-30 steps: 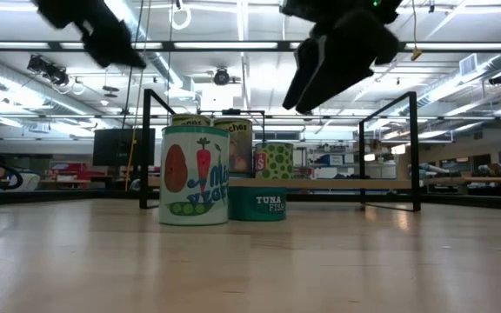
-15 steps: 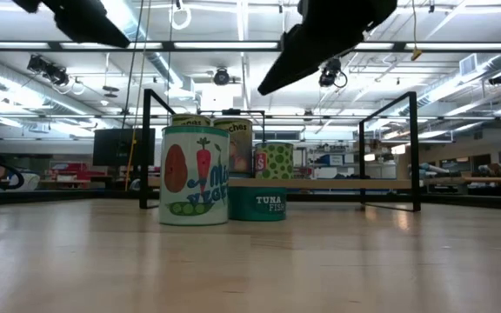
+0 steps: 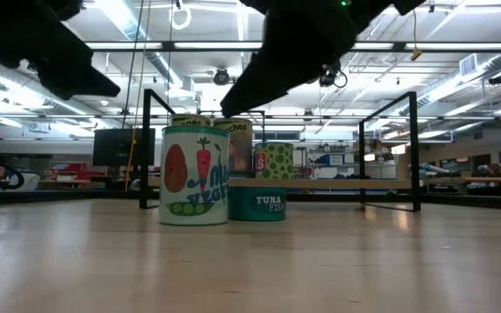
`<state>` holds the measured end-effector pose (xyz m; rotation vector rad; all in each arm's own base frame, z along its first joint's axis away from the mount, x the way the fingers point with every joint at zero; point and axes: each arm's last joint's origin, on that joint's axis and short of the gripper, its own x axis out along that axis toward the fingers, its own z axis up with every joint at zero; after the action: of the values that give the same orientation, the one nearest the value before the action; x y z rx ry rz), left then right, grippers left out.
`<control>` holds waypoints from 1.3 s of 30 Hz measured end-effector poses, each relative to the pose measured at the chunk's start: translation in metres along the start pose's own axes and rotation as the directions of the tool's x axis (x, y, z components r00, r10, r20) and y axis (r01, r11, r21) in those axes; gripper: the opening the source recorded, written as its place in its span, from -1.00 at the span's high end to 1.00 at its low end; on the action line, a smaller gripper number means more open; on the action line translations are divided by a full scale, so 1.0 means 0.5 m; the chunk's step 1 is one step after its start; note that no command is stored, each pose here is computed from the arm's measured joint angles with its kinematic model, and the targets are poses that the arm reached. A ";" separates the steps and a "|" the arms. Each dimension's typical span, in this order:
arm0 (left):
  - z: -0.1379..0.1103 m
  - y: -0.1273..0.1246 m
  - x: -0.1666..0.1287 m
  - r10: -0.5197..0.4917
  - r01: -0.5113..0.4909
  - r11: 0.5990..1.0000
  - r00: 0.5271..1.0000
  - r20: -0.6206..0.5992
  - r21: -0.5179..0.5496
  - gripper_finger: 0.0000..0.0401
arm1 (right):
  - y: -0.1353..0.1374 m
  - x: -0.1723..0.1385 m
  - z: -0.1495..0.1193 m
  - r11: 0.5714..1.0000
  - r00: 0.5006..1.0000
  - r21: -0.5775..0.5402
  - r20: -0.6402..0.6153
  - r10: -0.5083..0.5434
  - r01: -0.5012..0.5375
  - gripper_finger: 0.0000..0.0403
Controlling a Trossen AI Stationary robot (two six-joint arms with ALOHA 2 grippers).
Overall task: Pick and place cans onto a shelf
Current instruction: Put the canned mixed vegetables on the shelf
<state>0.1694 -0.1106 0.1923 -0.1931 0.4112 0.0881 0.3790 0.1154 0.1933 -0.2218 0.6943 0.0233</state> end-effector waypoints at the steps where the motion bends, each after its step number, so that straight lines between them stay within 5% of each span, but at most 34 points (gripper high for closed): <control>1: -0.005 0.001 0.002 -0.009 0.009 1.000 1.000 0.009 -0.019 -0.59 | -0.002 0.003 0.003 1.000 1.000 0.003 0.004 -0.003 0.003 -0.85; 18: -0.011 0.012 0.023 0.024 -0.024 0.999 1.000 -0.001 -0.034 -0.59 | -0.020 0.049 0.066 0.988 0.996 -0.142 0.068 0.065 -0.055 -0.98; 39: -0.012 0.012 0.023 0.025 -0.025 0.999 1.000 -0.006 -0.031 -0.59 | -0.046 0.087 0.037 0.986 0.993 -0.125 0.016 0.113 -0.110 -0.98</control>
<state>0.1769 -0.1053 0.1813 -0.2187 0.4178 0.1188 0.4265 0.0946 0.1838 -0.3014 0.6823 0.1768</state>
